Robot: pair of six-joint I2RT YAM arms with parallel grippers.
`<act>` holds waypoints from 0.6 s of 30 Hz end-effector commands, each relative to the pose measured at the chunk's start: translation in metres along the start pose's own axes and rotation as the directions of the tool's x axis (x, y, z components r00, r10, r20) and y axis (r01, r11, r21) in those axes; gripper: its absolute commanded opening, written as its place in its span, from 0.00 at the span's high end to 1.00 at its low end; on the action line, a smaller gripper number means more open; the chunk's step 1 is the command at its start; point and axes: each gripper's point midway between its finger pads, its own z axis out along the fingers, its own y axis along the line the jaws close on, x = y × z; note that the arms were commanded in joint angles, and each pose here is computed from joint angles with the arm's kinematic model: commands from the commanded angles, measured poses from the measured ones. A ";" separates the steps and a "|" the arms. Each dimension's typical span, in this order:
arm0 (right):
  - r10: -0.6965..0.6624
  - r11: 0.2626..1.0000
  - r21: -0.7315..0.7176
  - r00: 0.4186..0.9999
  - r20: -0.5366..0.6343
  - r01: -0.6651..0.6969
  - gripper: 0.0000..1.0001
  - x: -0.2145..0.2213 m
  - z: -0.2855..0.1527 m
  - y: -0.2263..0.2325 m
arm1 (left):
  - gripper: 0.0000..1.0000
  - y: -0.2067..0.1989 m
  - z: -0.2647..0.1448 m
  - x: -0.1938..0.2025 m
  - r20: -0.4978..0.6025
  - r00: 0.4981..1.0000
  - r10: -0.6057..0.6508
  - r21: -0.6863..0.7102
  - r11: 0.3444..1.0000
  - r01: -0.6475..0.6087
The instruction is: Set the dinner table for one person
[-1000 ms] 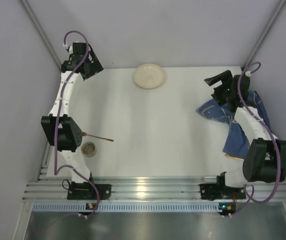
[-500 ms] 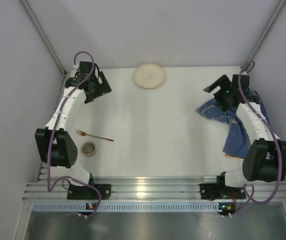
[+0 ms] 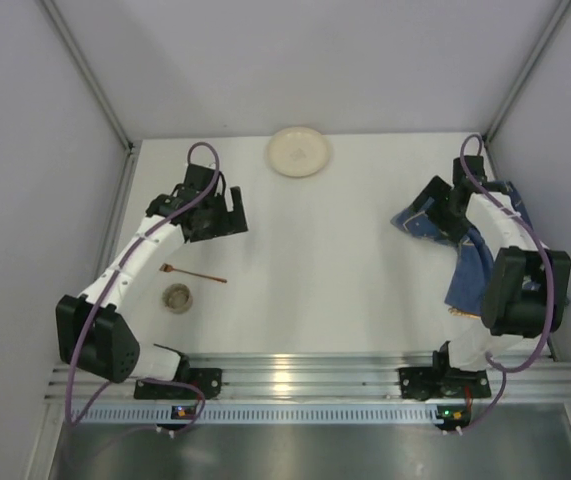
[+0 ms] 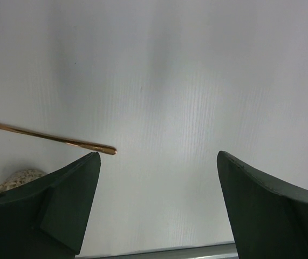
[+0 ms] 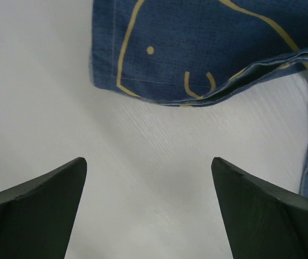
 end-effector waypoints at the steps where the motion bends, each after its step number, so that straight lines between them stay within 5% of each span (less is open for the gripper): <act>1: -0.051 0.992 0.117 0.999 -0.008 0.051 0.00 -0.015 -0.013 -0.018 | 0.05 -0.004 -0.014 0.013 0.015 0.999 0.045 0.080 0.996 -0.046; 9: -0.069 0.984 0.161 0.996 -0.056 0.077 0.00 -0.035 0.018 -0.015 | 0.07 -0.004 -0.008 0.019 -0.018 0.998 0.068 0.081 0.994 -0.066; 18: -0.135 0.974 0.167 0.982 -0.134 0.156 0.00 -0.035 0.087 0.005 | 0.08 -0.002 -0.001 0.015 -0.026 0.995 -0.092 0.014 0.996 0.093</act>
